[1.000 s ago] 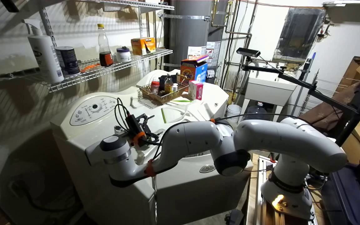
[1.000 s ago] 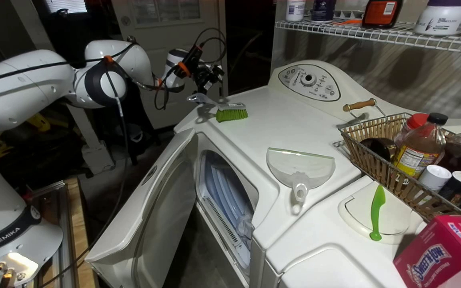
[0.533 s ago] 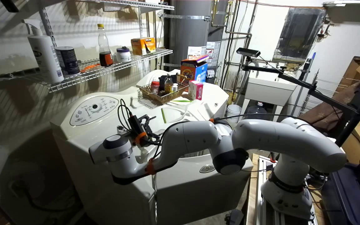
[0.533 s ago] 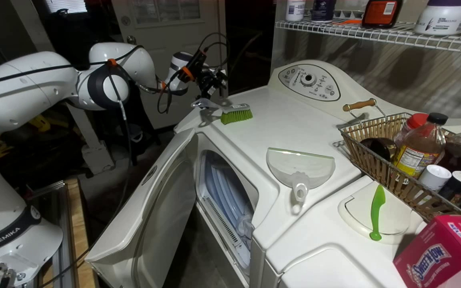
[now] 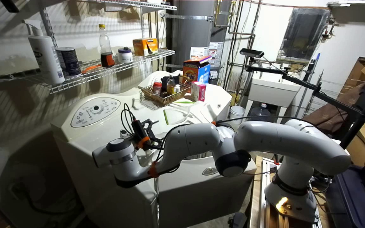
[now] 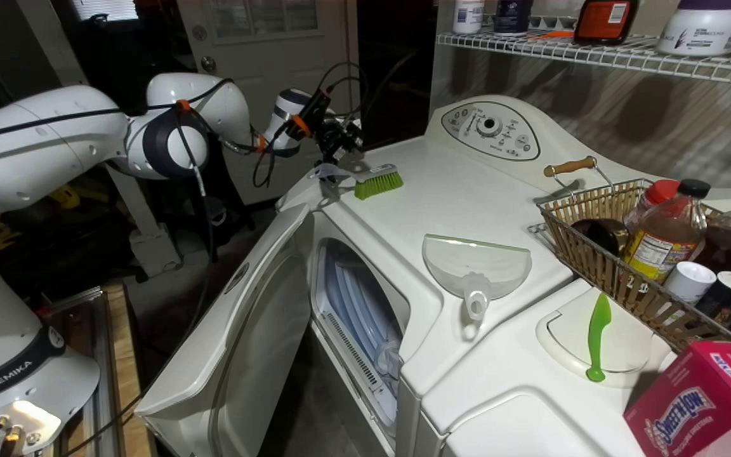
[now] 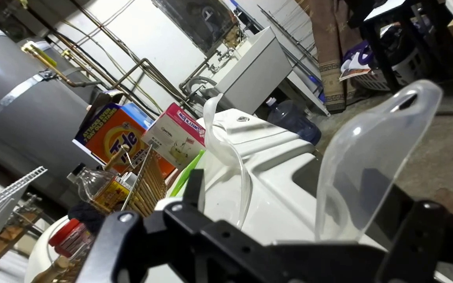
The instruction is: Use the green hand broom to sweep the top of the left washing machine
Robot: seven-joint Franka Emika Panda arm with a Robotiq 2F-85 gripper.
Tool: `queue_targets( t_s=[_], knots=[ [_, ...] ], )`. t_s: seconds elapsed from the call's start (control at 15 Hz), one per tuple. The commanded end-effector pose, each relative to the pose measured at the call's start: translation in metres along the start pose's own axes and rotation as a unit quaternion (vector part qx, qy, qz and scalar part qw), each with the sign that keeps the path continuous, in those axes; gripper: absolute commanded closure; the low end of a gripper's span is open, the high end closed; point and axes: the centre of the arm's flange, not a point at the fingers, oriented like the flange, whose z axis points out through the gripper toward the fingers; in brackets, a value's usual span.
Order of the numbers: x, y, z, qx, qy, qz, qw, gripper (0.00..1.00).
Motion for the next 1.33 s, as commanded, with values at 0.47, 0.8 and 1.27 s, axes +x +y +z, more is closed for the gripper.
queue_targets(
  t_s=[0.47,0.8,1.27],
  knots=[
    [0.04,0.032,-0.059,0.097,0.078,-0.036,0.9916,0.0],
    [0.012,0.053,-0.07,0.143,0.1,-0.049,0.9835,0.0],
    [-0.099,0.103,-0.037,0.239,0.21,-0.07,0.9454,0.0]
  ],
)
